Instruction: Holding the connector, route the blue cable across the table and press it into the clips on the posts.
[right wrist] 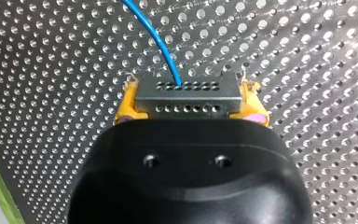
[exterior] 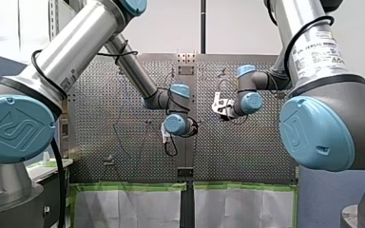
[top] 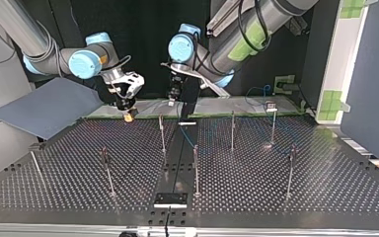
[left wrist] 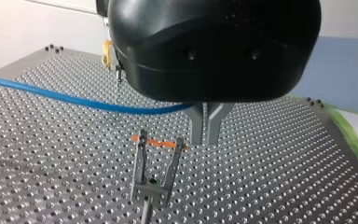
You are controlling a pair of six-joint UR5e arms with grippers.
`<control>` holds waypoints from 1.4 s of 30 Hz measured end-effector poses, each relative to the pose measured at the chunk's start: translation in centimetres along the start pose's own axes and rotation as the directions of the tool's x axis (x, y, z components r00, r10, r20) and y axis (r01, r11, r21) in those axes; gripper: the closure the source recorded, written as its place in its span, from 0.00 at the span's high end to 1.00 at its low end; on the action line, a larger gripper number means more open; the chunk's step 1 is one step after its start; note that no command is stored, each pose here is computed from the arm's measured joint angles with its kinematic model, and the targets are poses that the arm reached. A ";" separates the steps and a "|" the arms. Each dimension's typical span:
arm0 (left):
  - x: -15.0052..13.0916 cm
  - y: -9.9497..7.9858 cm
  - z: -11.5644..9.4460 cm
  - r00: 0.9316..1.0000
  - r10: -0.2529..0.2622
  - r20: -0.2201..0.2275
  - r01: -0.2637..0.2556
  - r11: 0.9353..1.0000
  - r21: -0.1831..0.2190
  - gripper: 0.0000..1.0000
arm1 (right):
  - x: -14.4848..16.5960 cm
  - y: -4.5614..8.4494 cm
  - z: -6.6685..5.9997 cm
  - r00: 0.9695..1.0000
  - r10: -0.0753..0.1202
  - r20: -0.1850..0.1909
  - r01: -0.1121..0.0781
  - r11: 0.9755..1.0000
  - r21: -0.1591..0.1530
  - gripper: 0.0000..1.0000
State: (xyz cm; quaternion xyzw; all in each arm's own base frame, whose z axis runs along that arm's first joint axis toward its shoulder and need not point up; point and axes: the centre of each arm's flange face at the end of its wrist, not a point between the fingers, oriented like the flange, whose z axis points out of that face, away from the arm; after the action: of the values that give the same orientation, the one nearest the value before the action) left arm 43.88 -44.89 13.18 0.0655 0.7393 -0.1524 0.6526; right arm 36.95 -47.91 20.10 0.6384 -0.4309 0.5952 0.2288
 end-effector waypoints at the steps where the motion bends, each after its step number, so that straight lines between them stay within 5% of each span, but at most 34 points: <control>1: 0.1 0.0 0.3 1.000 -0.005 0.002 0.005 1.000 -0.001 0.00 | -0.3 0.2 0.1 1.000 0.000 0.003 0.000 1.000 0.001 0.00; 9: -1.2 0.2 2.8 0.997 -0.058 0.052 0.059 0.998 -0.030 0.00 | -1.4 0.6 0.7 1.000 0.001 0.011 -0.001 1.000 0.012 0.00; 20: -1.7 0.6 3.4 0.995 -0.075 0.064 0.078 0.996 -0.045 0.00 | -2.4 1.5 1.7 1.000 0.006 0.019 -0.007 1.000 0.030 0.00; 32: -1.9 1.5 4.5 0.993 -0.088 0.083 0.090 0.996 -0.023 0.00 | -2.0 2.7 3.3 1.000 -0.001 -0.001 0.001 0.998 0.067 0.00; 42: -1.3 2.1 6.7 0.993 -0.091 0.080 0.092 0.996 -0.008 0.00 | -3.0 3.5 4.4 1.000 -0.001 0.007 0.000 0.998 0.068 0.00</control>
State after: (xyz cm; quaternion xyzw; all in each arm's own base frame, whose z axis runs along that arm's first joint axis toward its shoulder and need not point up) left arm 51.00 -44.86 13.50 0.0215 0.7159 -0.1803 0.6742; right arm 36.75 -52.45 15.67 0.6481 -0.4112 0.6071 0.2057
